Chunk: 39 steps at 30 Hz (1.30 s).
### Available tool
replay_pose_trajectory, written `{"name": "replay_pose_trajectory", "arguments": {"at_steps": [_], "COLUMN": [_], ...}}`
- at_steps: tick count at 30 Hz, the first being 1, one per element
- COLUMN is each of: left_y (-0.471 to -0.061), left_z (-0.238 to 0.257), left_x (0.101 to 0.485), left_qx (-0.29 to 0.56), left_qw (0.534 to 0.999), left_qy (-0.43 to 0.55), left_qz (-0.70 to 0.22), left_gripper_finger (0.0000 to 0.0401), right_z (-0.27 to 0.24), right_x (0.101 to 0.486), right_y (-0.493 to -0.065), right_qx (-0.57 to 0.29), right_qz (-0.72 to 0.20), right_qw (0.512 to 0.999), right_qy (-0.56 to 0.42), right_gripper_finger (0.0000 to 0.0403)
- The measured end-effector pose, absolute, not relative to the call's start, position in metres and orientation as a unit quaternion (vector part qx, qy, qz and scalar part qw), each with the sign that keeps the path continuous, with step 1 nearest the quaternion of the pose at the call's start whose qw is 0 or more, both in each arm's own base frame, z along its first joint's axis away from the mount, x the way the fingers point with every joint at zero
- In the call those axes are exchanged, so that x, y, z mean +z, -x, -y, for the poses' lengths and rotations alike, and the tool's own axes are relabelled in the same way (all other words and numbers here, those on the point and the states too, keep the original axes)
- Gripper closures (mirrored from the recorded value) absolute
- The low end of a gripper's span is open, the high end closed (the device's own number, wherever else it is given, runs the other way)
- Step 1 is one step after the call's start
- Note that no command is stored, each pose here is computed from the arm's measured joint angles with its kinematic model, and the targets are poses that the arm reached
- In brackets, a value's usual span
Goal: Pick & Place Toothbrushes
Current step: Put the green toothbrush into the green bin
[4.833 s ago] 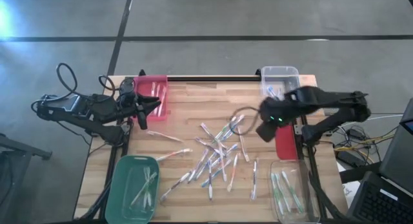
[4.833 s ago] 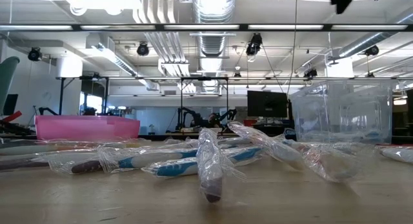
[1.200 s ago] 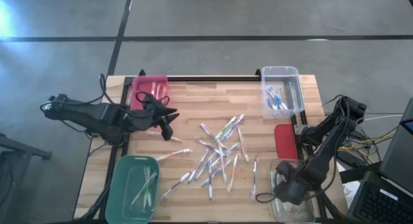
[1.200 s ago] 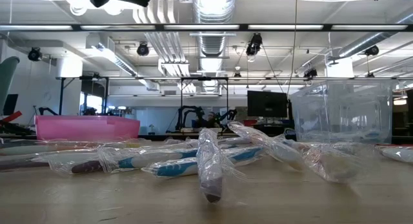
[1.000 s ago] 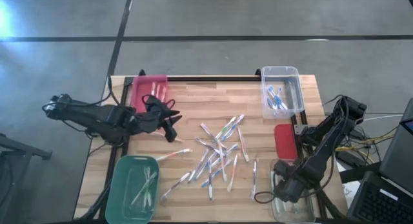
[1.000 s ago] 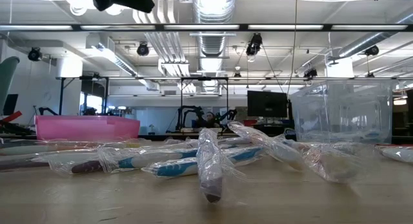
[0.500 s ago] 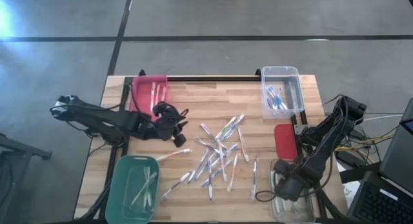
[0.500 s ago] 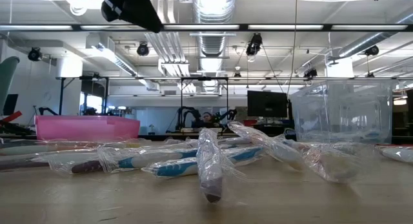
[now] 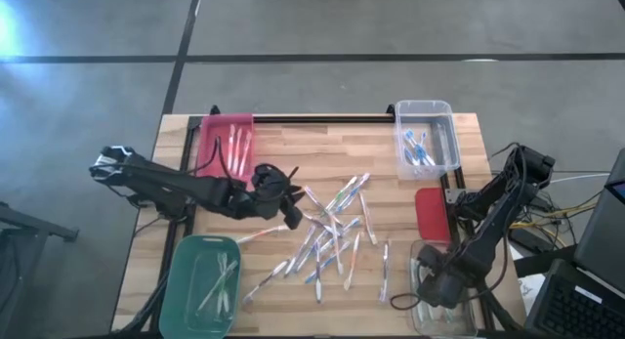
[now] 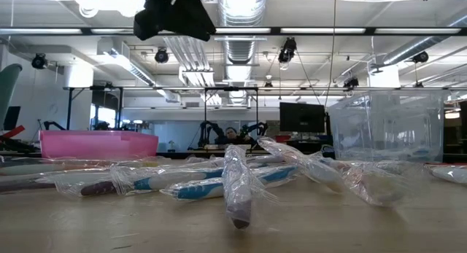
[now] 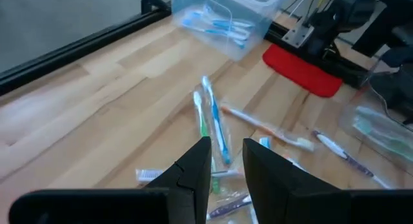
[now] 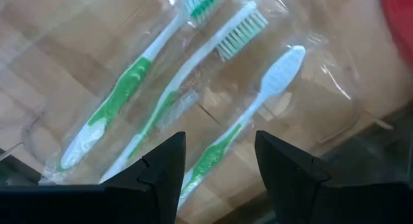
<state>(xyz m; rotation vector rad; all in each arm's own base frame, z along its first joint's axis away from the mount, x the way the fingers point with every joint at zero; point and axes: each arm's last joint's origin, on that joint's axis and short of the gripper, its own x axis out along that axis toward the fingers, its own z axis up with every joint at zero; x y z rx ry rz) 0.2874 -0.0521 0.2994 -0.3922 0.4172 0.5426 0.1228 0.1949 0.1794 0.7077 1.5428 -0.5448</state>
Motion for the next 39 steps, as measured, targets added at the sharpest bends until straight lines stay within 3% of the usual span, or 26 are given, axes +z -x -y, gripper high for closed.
{"name": "replay_pose_trajectory", "arguments": {"at_steps": [9,16,22,27,39], "left_y": [-0.298,-0.288,-0.275,-0.27,-0.27], "left_z": [0.054,0.054,0.053,0.052,0.052], "left_x": [0.289,0.318,0.335,0.34,0.341], "left_qx": [0.248,0.27,0.249,0.254,0.251], "left_qw": [0.918,0.944,0.957,0.957,0.958], "left_qy": [0.221,0.123,0.004,0.06,0.062], "left_qz": [-0.215,-0.145,-0.147,-0.127,-0.123], "left_gripper_finger": [0.0307,0.0307,0.0307,0.0307,0.0307], "right_z": [-0.196,-0.202,-0.216,-0.224,-0.232], "right_x": [0.179,0.176,0.167,0.158,0.163], "right_y": [-0.121,-0.124,-0.133,-0.137,-0.142], "right_qx": [-0.243,-0.233,-0.224,-0.214,-0.191], "right_qz": [-0.673,-0.669,-0.682,-0.708,-0.708], "right_qw": [0.624,0.626,0.627,0.621,0.632], "right_qy": [-0.314,-0.327,-0.302,-0.26,-0.251], "right_gripper_finger": [0.0229,0.0233,0.0236,0.0234,0.022]}}
